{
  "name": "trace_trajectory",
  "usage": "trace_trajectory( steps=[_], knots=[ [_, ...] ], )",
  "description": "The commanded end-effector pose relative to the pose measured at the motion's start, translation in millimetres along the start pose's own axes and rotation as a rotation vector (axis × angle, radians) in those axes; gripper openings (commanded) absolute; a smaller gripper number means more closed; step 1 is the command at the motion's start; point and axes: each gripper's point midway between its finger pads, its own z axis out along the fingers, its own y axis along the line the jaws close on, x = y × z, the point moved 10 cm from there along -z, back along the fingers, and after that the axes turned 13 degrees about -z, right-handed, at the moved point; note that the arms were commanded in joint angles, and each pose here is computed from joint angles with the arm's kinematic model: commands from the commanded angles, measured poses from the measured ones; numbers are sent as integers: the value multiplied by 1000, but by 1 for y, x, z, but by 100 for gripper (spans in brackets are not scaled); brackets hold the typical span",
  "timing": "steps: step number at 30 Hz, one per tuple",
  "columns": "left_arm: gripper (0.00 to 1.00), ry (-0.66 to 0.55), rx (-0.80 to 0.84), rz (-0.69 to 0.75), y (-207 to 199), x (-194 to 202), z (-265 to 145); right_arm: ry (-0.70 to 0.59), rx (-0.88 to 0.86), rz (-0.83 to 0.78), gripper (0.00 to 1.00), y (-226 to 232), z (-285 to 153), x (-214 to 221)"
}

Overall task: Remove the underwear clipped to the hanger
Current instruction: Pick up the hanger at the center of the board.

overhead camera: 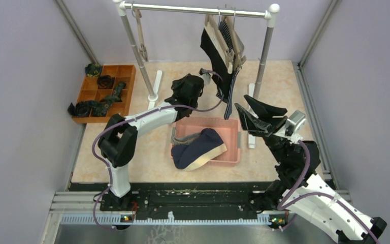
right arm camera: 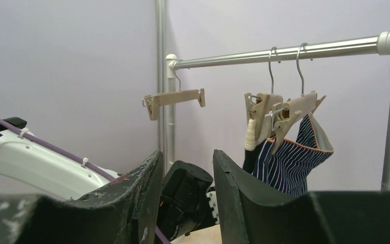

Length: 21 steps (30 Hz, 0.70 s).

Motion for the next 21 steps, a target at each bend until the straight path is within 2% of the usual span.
trace_trajectory(
  steps=[1, 3, 6, 9, 13, 17, 21],
  knots=[
    [41, 72, 186, -85, 0, 10, 0, -43, -10, 3, 41, 0, 5, -10],
    [46, 77, 287, -171, 7, 12, 2, -17, -13, -3, 42, 0, 10, -7],
    [47, 71, 361, -259, 10, 12, 3, 17, -29, -9, 42, 1, 21, -4],
    [51, 112, 319, -228, 2, 22, 10, 39, -59, -13, 43, 4, 31, 1],
    [51, 226, 287, -198, -18, 56, 22, 54, -54, -20, 43, 5, 36, 6],
    [52, 257, 454, -343, -36, 76, 19, 58, -42, -21, 43, 3, 37, 5],
    [55, 272, 586, -539, -31, 85, 19, 66, -43, -14, 43, 4, 40, 8]
  ],
)
